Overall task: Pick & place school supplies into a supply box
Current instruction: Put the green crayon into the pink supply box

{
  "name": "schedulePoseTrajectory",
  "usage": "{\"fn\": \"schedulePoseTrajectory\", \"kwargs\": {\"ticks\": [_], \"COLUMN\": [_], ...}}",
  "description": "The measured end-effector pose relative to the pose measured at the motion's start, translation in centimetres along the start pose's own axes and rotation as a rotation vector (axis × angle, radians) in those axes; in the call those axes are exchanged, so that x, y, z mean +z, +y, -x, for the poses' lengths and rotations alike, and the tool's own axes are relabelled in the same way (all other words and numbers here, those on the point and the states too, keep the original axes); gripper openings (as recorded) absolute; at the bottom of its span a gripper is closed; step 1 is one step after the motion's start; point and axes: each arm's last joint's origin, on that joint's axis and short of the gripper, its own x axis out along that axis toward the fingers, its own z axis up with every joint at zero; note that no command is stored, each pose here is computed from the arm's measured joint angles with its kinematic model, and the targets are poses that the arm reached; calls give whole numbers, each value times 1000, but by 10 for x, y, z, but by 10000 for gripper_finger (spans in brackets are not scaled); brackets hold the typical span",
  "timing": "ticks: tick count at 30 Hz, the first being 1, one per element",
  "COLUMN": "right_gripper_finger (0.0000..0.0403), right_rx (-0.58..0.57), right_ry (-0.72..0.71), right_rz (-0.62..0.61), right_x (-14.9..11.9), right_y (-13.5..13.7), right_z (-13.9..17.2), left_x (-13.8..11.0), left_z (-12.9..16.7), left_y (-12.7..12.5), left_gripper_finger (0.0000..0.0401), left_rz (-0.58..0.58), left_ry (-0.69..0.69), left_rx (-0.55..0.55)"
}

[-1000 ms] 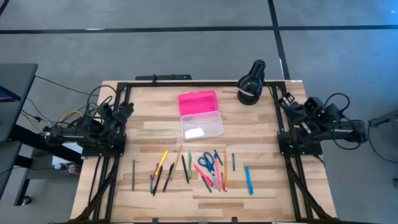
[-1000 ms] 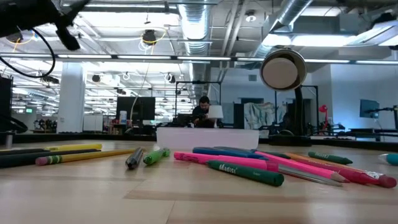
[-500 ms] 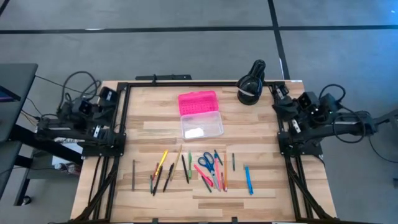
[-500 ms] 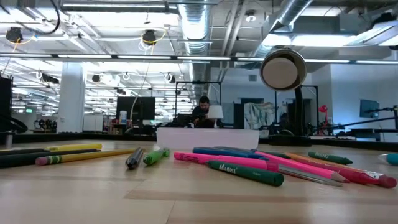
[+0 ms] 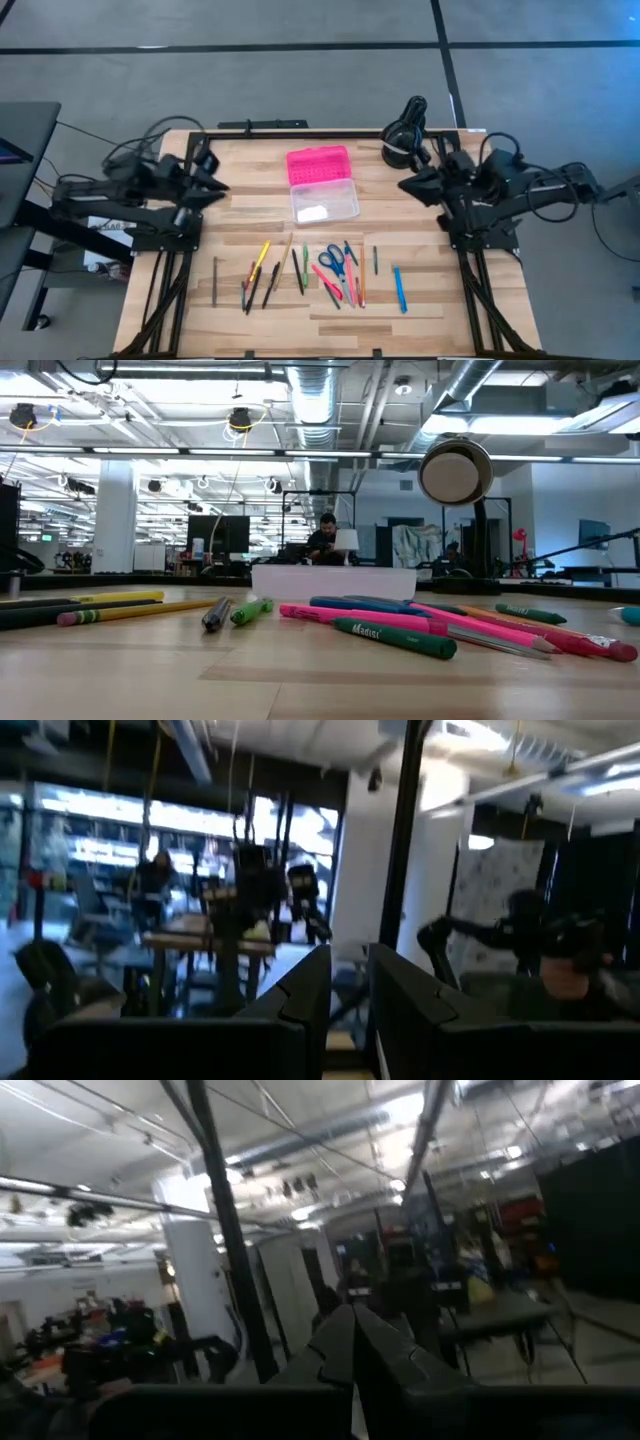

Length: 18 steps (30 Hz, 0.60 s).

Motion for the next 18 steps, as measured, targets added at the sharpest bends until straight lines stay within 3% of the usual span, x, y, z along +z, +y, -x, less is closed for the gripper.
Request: {"fn": "schedulePoseTrajectory", "kwargs": {"ticks": [9, 18], "right_gripper_finger": [0, 0], "right_rx": [-200, -498], "right_ry": [315, 547], "right_rz": [-96, -385], "right_x": [-19, -63], "right_y": [16, 28], "right_z": [-29, -28], "left_x": [-27, -49], "left_z": [-32, -40], "left_y": [8, 12], "left_gripper_finger": [66, 66], "left_rz": [112, 166], "left_ry": [213, 371], "left_rx": [-52, 11]}}
